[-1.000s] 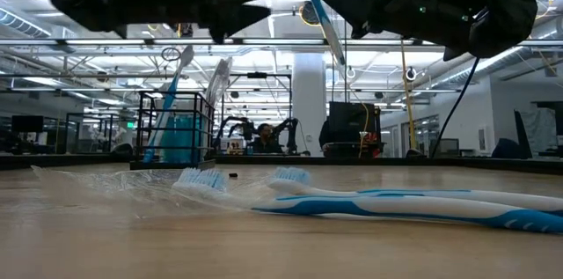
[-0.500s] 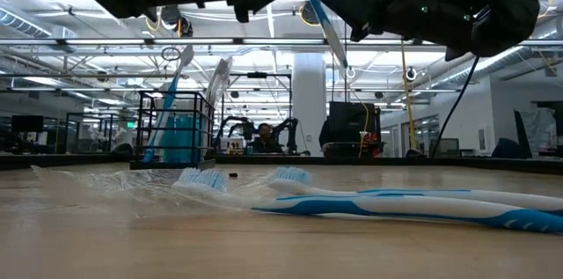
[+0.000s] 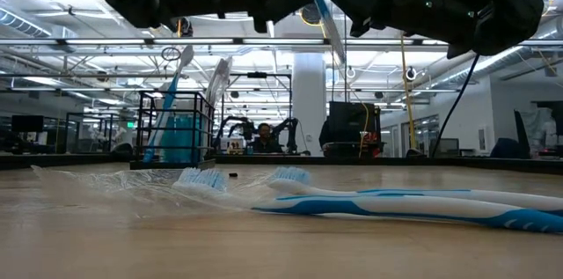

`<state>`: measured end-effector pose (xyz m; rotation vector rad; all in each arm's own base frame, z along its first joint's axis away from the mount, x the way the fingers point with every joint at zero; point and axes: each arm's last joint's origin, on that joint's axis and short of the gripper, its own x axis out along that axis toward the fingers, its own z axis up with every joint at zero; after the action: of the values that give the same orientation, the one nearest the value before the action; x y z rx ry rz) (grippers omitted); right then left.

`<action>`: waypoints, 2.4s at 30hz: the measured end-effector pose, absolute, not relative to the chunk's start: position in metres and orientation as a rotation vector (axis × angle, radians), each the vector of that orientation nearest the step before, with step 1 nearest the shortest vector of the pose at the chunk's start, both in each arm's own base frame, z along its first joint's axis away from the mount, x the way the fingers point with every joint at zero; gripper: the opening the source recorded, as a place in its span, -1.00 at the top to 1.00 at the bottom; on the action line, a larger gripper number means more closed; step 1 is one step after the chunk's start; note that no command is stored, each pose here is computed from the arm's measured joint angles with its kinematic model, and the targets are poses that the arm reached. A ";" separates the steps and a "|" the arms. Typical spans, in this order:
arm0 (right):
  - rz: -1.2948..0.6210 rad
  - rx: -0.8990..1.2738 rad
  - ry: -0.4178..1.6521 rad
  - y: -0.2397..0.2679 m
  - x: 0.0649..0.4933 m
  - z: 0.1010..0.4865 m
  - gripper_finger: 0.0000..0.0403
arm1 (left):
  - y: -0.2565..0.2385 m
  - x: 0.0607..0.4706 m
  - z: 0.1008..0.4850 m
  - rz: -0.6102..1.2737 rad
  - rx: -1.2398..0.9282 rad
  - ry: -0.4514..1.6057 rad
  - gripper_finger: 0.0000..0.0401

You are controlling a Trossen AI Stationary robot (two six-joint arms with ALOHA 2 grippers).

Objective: Pick & Place toothbrushing station
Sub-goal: Put the blue toothbrush into the black organizer

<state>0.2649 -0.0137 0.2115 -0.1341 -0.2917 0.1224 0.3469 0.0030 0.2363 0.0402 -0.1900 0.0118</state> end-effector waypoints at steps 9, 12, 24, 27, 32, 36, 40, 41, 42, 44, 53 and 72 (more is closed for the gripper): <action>0.121 -0.146 -0.277 -0.014 0.265 0.210 1.00 | 0.003 0.353 0.238 0.004 0.048 -0.198 -0.34; 0.121 -0.151 -0.273 -0.014 0.265 0.210 1.00 | 0.003 0.353 0.240 0.005 0.057 -0.204 -0.34; 0.112 -0.155 -0.269 -0.015 0.265 0.209 1.00 | -0.011 0.352 0.241 -0.027 0.122 -0.201 -0.34; 0.111 -0.155 -0.269 -0.015 0.265 0.209 1.00 | -0.015 0.352 0.241 -0.037 0.135 -0.204 -0.34; 0.111 -0.154 -0.269 -0.015 0.265 0.209 1.00 | -0.015 0.352 0.241 -0.033 0.148 -0.203 -0.34; 0.111 -0.154 -0.269 -0.015 0.265 0.209 1.00 | -0.015 0.352 0.241 -0.026 0.150 -0.202 -0.33; 0.111 -0.154 -0.269 -0.015 0.265 0.209 1.00 | -0.015 0.352 0.241 -0.021 0.149 -0.202 -0.22; 0.111 -0.154 -0.269 -0.015 0.265 0.209 1.00 | -0.015 0.352 0.241 -0.021 0.149 -0.202 -0.17; 0.111 -0.154 -0.268 -0.015 0.265 0.209 1.00 | -0.015 0.352 0.241 -0.022 0.150 -0.203 -0.12; 0.111 -0.154 -0.268 -0.015 0.265 0.209 1.00 | -0.015 0.352 0.241 -0.025 0.149 -0.203 0.00; 0.112 -0.153 -0.268 -0.015 0.265 0.209 1.00 | -0.015 0.352 0.241 -0.026 0.141 -0.203 0.43; 0.113 -0.153 -0.268 -0.015 0.265 0.209 1.00 | -0.014 0.352 0.241 -0.026 0.065 -0.203 0.56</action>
<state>0.2650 -0.0149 0.2086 -0.1531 -0.2675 0.1125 0.3519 -0.0145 0.2408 0.0651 -0.2027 -0.0260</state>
